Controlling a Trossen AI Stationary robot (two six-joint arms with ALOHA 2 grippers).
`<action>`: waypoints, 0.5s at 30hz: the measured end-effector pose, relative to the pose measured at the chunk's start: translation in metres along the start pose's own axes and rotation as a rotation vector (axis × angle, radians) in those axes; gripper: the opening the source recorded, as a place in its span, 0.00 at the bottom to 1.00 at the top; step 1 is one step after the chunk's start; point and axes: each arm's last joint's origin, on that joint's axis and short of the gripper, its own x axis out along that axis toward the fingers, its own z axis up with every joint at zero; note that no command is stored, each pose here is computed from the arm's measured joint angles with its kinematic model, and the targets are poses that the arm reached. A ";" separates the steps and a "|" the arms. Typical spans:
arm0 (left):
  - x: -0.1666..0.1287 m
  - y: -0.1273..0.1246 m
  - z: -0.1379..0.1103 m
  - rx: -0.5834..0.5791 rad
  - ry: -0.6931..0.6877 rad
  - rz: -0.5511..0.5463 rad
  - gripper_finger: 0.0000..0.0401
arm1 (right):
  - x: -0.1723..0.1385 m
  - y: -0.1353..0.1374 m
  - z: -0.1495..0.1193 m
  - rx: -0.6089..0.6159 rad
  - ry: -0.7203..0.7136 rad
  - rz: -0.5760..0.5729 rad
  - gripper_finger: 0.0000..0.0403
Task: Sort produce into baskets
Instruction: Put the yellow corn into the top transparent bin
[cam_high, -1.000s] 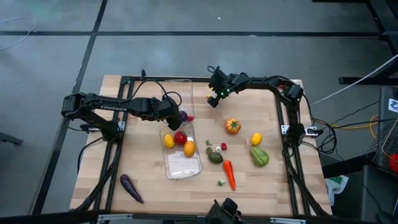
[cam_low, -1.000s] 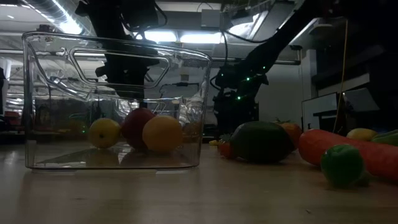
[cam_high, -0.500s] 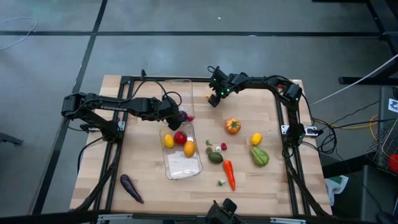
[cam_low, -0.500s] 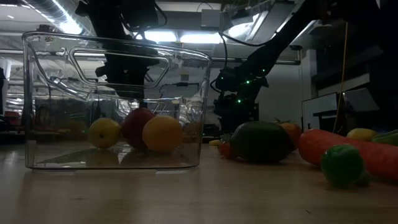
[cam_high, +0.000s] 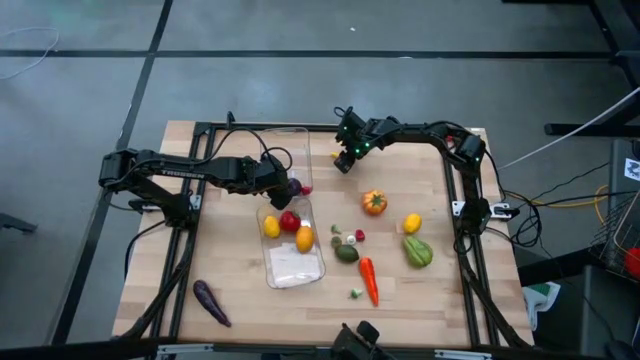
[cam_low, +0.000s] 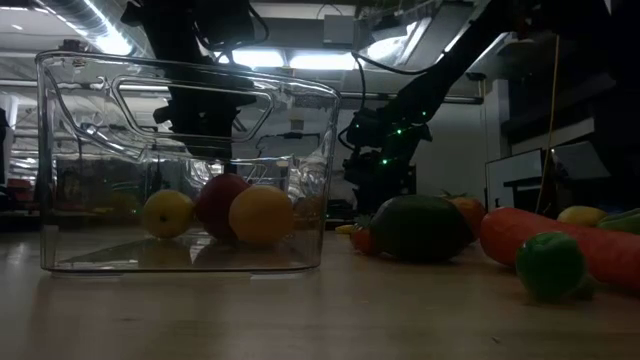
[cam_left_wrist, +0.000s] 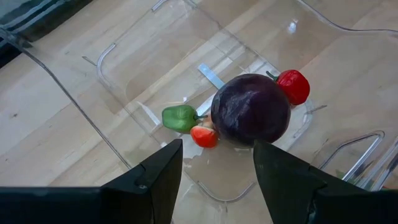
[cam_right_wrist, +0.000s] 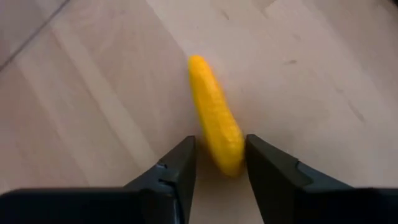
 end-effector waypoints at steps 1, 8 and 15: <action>0.000 0.000 0.000 0.000 0.000 0.000 0.48 | 0.000 0.000 0.000 0.000 0.001 0.006 0.32; 0.000 0.000 0.000 0.000 0.003 -0.004 0.48 | 0.000 0.001 0.000 -0.001 0.002 0.012 0.27; 0.000 0.000 0.000 0.000 0.005 -0.004 0.48 | -0.002 0.001 0.000 -0.001 0.002 0.012 0.21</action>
